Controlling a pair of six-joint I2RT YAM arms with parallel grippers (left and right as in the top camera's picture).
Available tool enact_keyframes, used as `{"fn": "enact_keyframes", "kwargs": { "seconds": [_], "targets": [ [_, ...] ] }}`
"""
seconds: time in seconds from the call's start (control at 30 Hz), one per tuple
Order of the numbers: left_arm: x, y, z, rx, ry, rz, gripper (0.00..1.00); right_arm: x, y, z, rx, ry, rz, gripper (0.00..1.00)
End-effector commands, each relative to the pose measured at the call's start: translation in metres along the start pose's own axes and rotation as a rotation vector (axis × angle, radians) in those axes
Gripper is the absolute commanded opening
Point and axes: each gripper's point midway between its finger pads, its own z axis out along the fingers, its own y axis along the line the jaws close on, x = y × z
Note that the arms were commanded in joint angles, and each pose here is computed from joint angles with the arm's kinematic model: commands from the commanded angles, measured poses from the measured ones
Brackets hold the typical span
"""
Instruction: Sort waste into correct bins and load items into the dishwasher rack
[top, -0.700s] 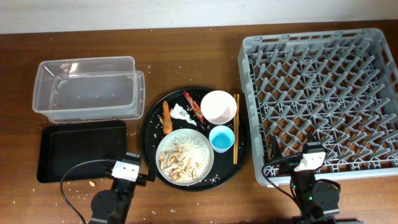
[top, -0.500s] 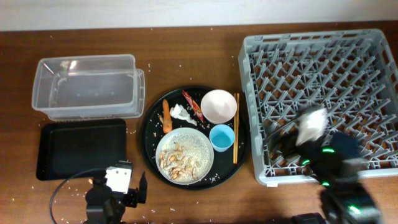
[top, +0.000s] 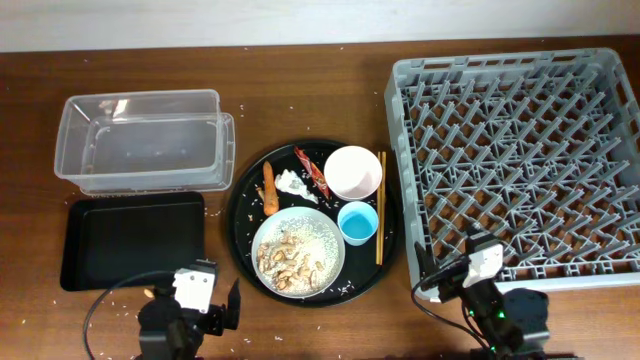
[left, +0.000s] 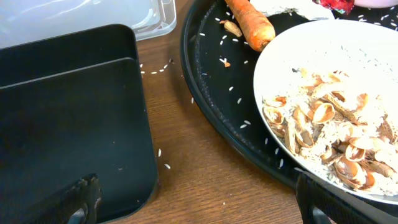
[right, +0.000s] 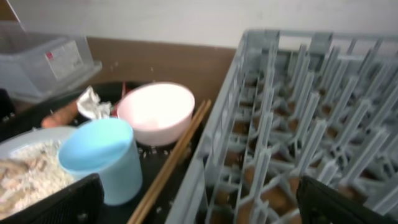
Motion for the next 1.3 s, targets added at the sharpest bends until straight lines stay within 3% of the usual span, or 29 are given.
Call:
{"fn": "enact_keyframes", "kwargs": {
  "seconds": [0.0,0.67,0.87,1.0,1.2,1.27],
  "targets": [
    [0.002,-0.002,0.000,0.010,0.005,-0.009,0.99,-0.002,-0.001,0.001,0.007,-0.027,0.010,0.98],
    [0.002,-0.002,0.000,0.010,0.005,-0.009,0.99,-0.003,-0.001,0.001,0.007,-0.029,0.010,0.98],
    [0.007,0.027,-0.002,-0.155,0.037,0.032,0.99,-0.003,0.001,0.001,-0.005,-0.030,0.010,0.98],
    [0.009,0.035,-0.003,-0.206,0.046,0.032,0.99,-0.029,0.019,-0.003,-0.106,-0.121,-0.007,0.98],
    [0.009,0.036,-0.004,-0.212,0.046,0.033,0.99,-0.074,0.024,-0.023,-0.112,-0.201,0.000,0.98],
    [0.010,0.051,-0.008,-0.299,0.058,0.033,0.99,-0.081,0.025,-0.027,-0.113,-0.192,0.006,0.98]
  ]
}}
